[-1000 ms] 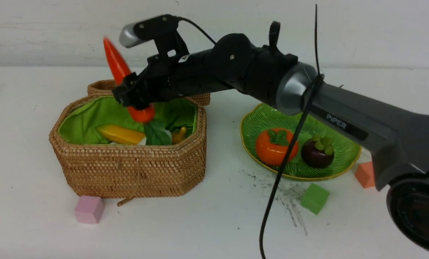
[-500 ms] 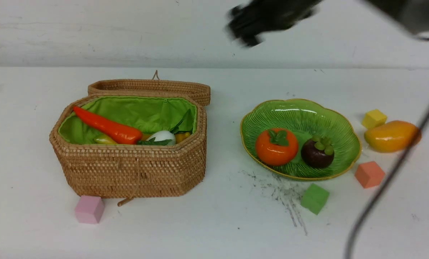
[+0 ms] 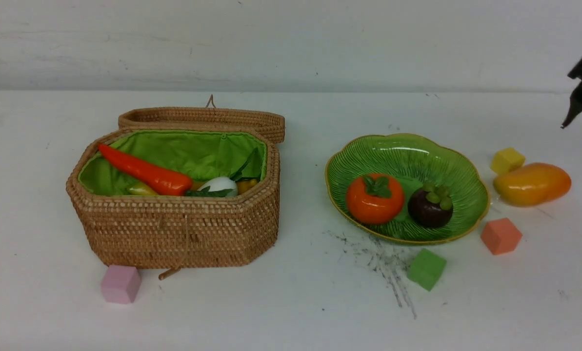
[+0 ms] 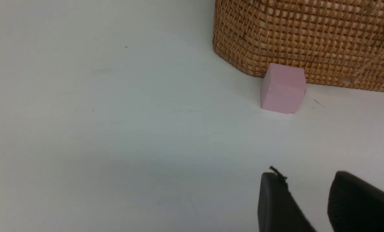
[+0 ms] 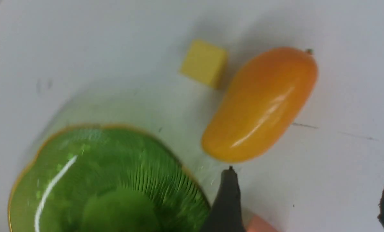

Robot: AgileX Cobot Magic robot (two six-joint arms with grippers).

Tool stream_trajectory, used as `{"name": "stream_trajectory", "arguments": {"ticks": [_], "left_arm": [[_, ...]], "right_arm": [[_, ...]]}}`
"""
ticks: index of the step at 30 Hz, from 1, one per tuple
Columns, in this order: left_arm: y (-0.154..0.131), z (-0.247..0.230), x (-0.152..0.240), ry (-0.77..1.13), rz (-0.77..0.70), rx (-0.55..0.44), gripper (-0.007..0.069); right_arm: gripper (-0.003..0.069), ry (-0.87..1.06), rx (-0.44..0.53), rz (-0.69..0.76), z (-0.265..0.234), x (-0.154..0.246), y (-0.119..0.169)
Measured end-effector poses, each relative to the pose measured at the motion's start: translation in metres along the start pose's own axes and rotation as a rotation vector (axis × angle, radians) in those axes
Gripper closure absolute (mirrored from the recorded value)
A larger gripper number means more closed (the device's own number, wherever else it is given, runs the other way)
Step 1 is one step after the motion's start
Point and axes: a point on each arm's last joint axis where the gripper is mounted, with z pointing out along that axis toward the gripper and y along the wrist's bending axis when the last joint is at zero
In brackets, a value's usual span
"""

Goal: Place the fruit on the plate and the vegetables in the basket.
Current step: Use the right arm to grab a mango and put it into the right plate

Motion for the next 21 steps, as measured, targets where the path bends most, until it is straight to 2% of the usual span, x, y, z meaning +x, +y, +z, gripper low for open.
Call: {"name": "stream_trajectory", "arguments": {"ticks": [2, 10, 21], "left_arm": [[0.0, 0.0, 0.0, 0.0, 0.0, 0.0, 0.0387], [0.0, 0.0, 0.0, 0.0, 0.0, 0.0, 0.0387], [0.0, 0.0, 0.0, 0.0, 0.0, 0.0, 0.0387]], "right_arm": [[0.0063, 0.027, -0.021, 0.053, 0.019, -0.004, -0.006], [0.0063, 0.057, -0.1, 0.111, 0.084, -0.002, -0.006], [0.0064, 0.126, -0.041, 0.145, 0.14, 0.008, -0.023]]}}
